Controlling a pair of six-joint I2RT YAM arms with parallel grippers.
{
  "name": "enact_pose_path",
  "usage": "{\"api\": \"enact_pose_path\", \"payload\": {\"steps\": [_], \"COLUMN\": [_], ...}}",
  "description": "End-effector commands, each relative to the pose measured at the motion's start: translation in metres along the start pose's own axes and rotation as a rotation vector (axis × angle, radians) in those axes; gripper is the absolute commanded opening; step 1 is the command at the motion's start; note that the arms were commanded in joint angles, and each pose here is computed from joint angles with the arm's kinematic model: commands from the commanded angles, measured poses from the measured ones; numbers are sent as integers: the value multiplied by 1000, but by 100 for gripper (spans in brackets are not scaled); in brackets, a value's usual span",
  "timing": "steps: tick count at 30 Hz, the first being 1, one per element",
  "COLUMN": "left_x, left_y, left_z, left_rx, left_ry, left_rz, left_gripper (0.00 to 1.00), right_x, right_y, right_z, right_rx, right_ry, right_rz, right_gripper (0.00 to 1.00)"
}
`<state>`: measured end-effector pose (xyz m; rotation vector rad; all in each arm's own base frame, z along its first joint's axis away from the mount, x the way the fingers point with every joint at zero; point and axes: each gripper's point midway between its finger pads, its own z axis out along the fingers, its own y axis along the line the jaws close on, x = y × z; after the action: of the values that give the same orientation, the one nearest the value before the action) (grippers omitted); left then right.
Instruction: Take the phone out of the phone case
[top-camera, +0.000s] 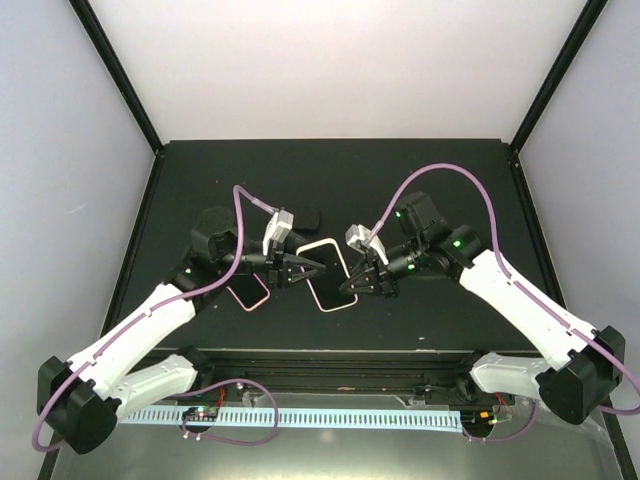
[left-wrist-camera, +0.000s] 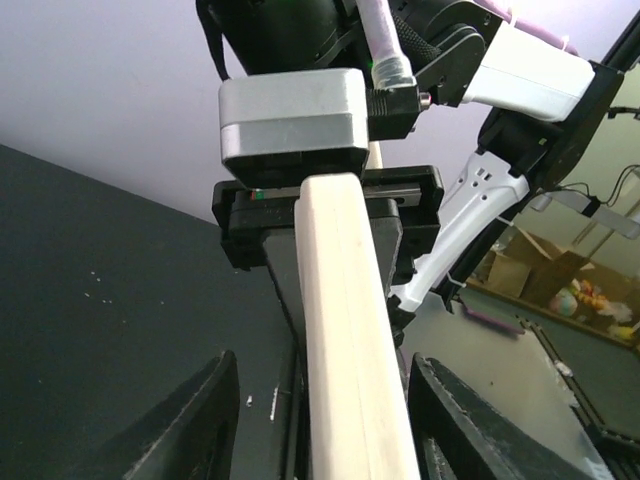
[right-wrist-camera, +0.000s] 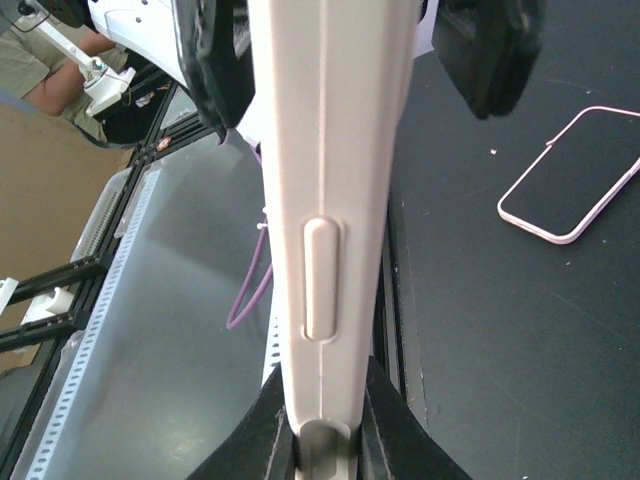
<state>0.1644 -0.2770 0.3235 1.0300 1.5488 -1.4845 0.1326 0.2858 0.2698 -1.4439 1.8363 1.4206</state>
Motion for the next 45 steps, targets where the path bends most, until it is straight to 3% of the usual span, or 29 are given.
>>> {"api": "enact_pose_path", "payload": {"steps": [1, 4, 8, 11, 15, 19, 21, 24, 27, 32, 45], "left_x": [-6, -5, -4, -3, -8, -13, -16, -22, -27, -19, -6], "left_y": [-4, -6, -6, -8, -11, -15, -15, -18, -27, -38, -32], "left_z": [1, 2, 4, 7, 8, 7, 6, 5, 4, 3, 0], "left_rx": [10, 8, 11, 23, 39, 39, 26, 22, 53, 130, 150], "left_ry": [-24, -37, -35, -32, -46, -52, -42, -19, 24, 52, 59], "left_rz": [33, 39, 35, 32, 36, 42, 35, 36, 58, 95, 71], "left_gripper": [52, 52, 46, 36, 15, 5, 2, 1, 1, 2, 2], "right_x": [-29, -31, -32, -33, -31, -28, -27, -19, -2, 20, 13], "right_y": [16, 17, 17, 17, 14, 12, 12, 14, 10, 6, 23], "right_z": [-14, -17, -18, -19, -18, -17, -17, -17, -16, -16, -13], "right_rx": [-23, -29, -28, -24, -11, -4, -1, -13, 13, 34, 12], "right_ry": [-94, -107, -118, -124, -121, -115, -112, -76, -2, 91, 94], "right_rz": [-77, -70, -62, -61, -54, -50, -54, -94, -172, -223, -325], "right_gripper": [4, 4, 4, 4, 4, 4, 13, 46, 57, 56, 42]}}
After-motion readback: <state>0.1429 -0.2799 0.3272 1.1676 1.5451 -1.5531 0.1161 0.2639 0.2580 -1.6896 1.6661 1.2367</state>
